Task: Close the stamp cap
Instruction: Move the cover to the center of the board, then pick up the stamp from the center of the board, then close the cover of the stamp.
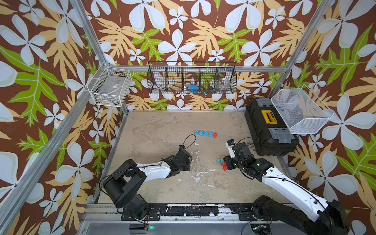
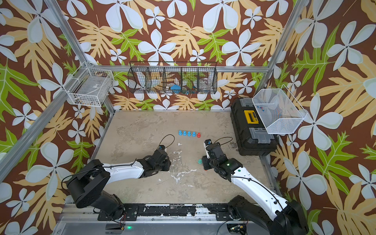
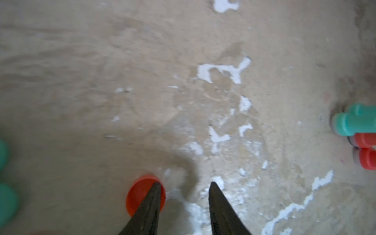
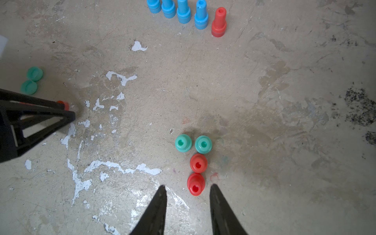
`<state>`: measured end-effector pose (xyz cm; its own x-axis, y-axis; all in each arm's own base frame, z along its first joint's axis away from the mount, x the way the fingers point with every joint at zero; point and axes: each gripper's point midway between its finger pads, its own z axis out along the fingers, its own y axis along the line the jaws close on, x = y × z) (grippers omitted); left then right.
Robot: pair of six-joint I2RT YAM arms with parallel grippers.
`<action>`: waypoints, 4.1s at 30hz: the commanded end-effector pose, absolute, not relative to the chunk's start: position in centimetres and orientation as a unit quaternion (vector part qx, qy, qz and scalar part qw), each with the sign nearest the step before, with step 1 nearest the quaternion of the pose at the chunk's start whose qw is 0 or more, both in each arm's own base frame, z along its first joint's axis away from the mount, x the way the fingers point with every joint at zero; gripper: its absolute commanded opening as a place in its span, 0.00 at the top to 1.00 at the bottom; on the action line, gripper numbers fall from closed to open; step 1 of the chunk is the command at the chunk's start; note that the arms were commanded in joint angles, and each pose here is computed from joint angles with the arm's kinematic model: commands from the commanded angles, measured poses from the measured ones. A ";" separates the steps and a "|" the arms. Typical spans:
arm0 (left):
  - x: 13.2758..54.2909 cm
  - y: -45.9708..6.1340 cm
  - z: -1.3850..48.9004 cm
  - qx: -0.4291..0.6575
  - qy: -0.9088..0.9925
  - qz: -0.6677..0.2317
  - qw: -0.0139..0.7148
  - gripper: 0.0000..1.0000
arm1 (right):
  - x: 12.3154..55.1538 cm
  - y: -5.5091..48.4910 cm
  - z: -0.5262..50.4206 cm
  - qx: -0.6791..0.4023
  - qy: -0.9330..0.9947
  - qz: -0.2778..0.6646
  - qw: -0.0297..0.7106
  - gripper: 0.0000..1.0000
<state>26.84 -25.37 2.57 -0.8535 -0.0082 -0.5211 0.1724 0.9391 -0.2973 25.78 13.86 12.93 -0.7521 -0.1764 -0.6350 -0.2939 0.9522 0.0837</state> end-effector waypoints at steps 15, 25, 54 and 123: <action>25.6 -31.6 4.1 0.080 0.944 -0.188 0.258 0.59 | 26.0 13.3 11.8 -0.111 0.938 0.073 0.321 0.63; 25.2 -30.4 6.8 0.077 0.935 -0.200 0.282 0.59 | 26.0 13.0 9.4 -0.115 0.951 0.040 0.282 0.62; 24.0 -24.0 12.7 0.043 0.913 -0.190 0.358 0.59 | 27.9 13.9 5.0 -0.123 0.964 0.003 0.234 0.68; 25.0 -10.7 20.4 -0.016 0.862 -0.155 0.482 0.58 | 25.2 31.5 9.9 -0.283 0.922 0.087 0.250 0.83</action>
